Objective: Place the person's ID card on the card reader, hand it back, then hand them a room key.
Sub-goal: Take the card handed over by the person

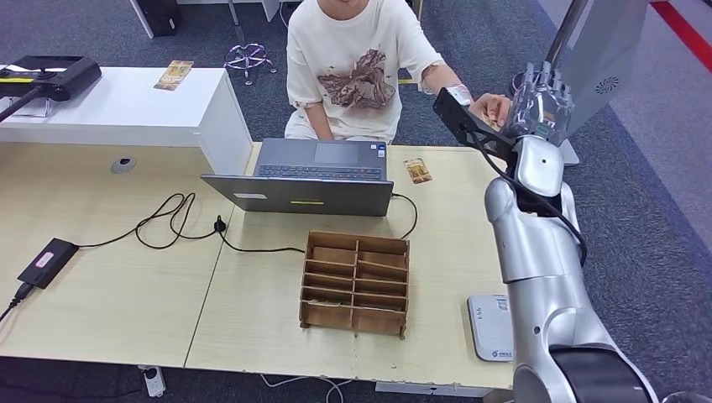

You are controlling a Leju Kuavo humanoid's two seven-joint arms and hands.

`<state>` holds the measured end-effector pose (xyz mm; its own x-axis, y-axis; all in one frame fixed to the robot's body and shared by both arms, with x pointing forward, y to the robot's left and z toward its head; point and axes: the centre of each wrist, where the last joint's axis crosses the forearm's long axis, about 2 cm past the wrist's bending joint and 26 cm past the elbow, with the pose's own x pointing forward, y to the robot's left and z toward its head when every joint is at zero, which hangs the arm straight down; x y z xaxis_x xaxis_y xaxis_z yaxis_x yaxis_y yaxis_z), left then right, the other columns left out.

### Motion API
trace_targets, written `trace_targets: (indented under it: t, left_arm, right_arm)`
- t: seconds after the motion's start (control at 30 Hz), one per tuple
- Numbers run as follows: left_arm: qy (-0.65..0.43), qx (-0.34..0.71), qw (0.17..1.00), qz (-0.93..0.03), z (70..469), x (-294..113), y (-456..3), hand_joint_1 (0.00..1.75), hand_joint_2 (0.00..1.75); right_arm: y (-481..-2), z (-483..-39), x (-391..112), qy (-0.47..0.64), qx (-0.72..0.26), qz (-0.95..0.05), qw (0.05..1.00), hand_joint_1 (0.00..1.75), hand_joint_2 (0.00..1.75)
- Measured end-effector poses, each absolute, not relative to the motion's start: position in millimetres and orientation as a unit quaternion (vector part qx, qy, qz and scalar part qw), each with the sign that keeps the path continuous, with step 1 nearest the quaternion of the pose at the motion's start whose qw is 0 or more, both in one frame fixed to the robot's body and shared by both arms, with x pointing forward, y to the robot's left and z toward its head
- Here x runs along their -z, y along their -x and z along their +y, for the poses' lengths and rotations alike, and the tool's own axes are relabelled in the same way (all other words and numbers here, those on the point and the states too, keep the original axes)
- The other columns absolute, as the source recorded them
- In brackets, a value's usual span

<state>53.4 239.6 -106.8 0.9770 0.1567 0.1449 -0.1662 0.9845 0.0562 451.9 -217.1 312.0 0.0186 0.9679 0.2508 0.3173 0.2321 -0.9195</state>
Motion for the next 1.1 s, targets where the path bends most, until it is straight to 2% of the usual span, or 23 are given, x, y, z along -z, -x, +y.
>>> trace_targets:
  t: [0.1, 0.13, 0.2, 1.1]
  left_arm:
    - [-0.034, -0.082, 0.994, -0.070, 239.6, 106.8, -53.4, 0.00, 0.00]
    - [-0.034, -0.082, 0.994, -0.070, 239.6, 106.8, -53.4, 0.00, 0.00]
    - [-0.034, -0.082, 0.994, -0.070, 239.6, 106.8, -53.4, 0.00, 0.00]
    - [-0.029, -0.091, 0.992, -0.077, 238.9, 106.8, -53.7, 0.00, 0.00]
  right_arm:
    - [-452.6, -219.0, -309.8, 0.519, -0.334, -0.615, 0.491, 1.43, 1.75]
    - [-452.7, -219.2, -309.5, 0.518, -0.333, -0.615, 0.492, 1.70, 1.75]
    - [-452.7, -219.3, -309.3, 0.516, -0.333, -0.616, 0.493, 1.75, 1.75]
    - [-449.8, -218.1, -316.1, 0.495, -0.313, -0.653, 0.480, 1.75, 1.75]
